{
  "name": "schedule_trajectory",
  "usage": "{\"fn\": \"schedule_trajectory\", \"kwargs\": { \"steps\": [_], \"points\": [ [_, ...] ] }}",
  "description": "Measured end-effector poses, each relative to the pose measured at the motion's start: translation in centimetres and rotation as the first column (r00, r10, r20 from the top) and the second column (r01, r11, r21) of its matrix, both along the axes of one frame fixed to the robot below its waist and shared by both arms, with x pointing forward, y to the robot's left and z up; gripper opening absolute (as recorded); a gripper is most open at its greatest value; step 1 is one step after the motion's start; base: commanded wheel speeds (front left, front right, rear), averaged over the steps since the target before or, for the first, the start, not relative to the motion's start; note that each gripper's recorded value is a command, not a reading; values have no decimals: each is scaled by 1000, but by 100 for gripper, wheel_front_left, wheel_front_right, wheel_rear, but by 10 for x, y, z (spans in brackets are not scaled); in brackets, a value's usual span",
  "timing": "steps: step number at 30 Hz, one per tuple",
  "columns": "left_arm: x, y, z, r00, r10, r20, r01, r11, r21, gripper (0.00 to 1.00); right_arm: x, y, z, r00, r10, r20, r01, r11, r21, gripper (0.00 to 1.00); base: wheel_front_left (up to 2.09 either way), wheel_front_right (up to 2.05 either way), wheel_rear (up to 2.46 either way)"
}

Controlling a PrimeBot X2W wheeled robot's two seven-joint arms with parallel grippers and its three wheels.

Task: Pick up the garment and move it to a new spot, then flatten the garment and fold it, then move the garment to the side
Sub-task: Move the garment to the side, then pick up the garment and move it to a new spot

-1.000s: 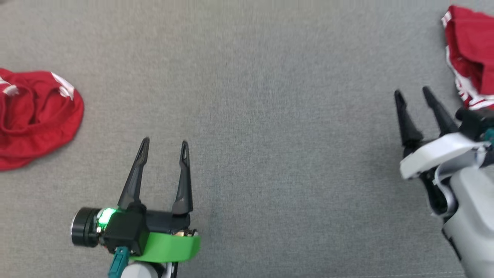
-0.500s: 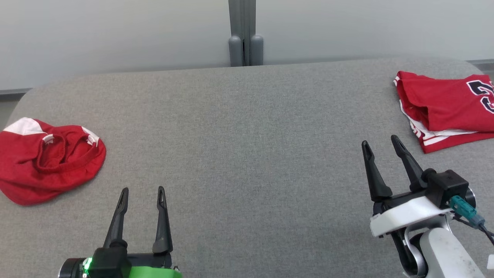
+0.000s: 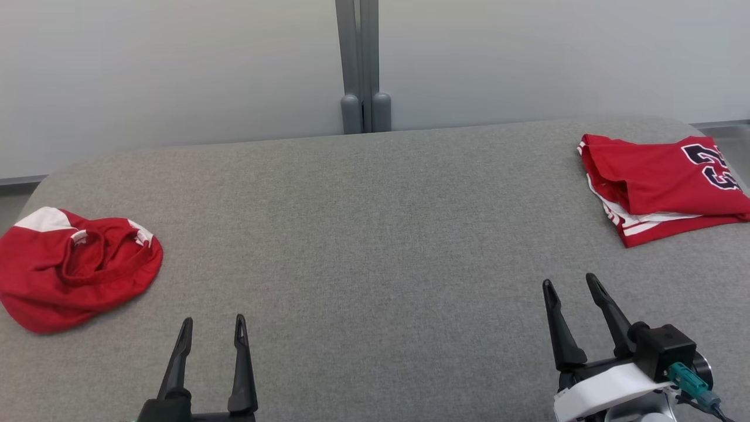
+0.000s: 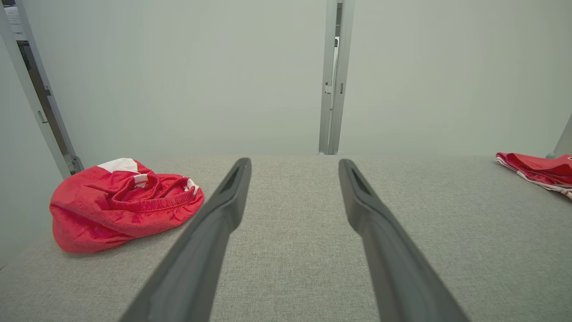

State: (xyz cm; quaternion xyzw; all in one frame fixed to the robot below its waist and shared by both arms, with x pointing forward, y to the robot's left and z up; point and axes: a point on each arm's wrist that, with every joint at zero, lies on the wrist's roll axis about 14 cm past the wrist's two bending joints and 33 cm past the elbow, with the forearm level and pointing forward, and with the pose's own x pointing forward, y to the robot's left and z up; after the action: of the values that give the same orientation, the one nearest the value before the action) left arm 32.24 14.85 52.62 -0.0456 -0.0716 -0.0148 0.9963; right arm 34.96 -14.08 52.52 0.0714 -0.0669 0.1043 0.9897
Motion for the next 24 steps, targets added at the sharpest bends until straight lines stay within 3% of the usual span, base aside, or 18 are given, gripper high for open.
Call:
{"fn": "schedule_trajectory", "kwargs": {
  "steps": [24],
  "points": [
    [-1, 0, -13, 999, -3, -39, 4, 1000, 6, 100, -2, 6, -7, 1000, 14, -23, -14, 1000, 8, 100, 0, 0, 0]
  ]
}}
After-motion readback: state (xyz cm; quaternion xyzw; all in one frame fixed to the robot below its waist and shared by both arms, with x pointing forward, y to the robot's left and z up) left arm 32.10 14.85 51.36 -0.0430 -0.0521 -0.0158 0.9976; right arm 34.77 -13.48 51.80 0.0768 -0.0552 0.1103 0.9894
